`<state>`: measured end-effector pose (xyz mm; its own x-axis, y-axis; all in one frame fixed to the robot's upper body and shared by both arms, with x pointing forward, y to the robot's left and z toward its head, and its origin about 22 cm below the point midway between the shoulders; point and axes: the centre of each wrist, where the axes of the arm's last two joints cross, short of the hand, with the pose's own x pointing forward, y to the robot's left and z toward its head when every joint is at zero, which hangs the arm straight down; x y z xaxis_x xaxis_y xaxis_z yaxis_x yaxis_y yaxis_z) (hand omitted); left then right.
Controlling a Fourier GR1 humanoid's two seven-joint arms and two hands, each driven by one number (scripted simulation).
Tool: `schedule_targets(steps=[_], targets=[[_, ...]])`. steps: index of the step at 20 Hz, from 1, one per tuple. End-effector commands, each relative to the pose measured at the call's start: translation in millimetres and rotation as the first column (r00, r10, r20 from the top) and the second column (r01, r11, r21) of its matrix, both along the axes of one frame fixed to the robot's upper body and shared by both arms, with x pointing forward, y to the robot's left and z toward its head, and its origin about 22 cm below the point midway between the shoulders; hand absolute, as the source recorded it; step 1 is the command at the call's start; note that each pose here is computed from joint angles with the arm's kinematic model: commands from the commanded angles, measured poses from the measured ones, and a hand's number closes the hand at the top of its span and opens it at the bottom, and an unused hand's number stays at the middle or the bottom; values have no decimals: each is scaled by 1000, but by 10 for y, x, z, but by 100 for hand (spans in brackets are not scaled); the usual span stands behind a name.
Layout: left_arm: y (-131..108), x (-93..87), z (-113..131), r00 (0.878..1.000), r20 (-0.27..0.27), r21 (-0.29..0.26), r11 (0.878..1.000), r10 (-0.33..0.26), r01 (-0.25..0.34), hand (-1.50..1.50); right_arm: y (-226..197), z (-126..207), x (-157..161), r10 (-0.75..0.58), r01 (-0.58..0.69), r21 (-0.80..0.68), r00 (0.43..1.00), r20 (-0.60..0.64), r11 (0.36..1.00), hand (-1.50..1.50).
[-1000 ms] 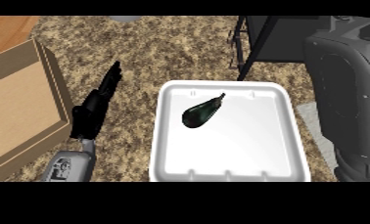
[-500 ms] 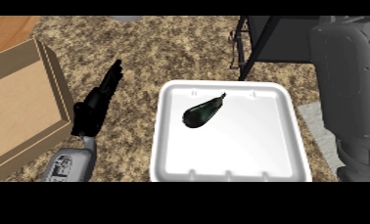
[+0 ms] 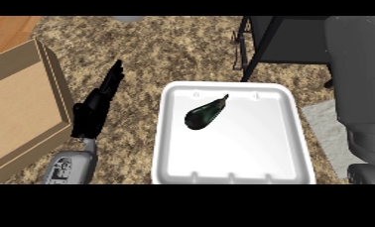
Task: Pick the tomato from the tray and place it in the tiered shelf
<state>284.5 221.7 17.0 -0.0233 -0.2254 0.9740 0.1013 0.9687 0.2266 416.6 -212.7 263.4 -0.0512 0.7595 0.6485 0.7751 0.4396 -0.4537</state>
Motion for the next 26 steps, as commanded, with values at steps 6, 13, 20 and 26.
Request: schedule_targets(steps=[6, 13, 20, 26], targets=[[15, -17, -30, 1000, 13, -11, 1000, -9, 9, 0, -434, -302, 137, -295, 291, -55, 948, -114, 955, -150], [-29, 22, -170, 1000, 3, 17, 1000, 10, -10, 0, -418, -161, 115, -255, 260, 50, 962, -94, 964, -150], [43, 57, -107, 1000, -1, 15, 1000, 14, -14, 0, -406, -98, -180, -141, 149, 171, 988, -58, 974, -150], [-112, -117, -114, 1000, 0, 11, 1000, 2, -2, 0, -528, 84, -199, -78, 74, 236, 997, 5, 969, -150]])
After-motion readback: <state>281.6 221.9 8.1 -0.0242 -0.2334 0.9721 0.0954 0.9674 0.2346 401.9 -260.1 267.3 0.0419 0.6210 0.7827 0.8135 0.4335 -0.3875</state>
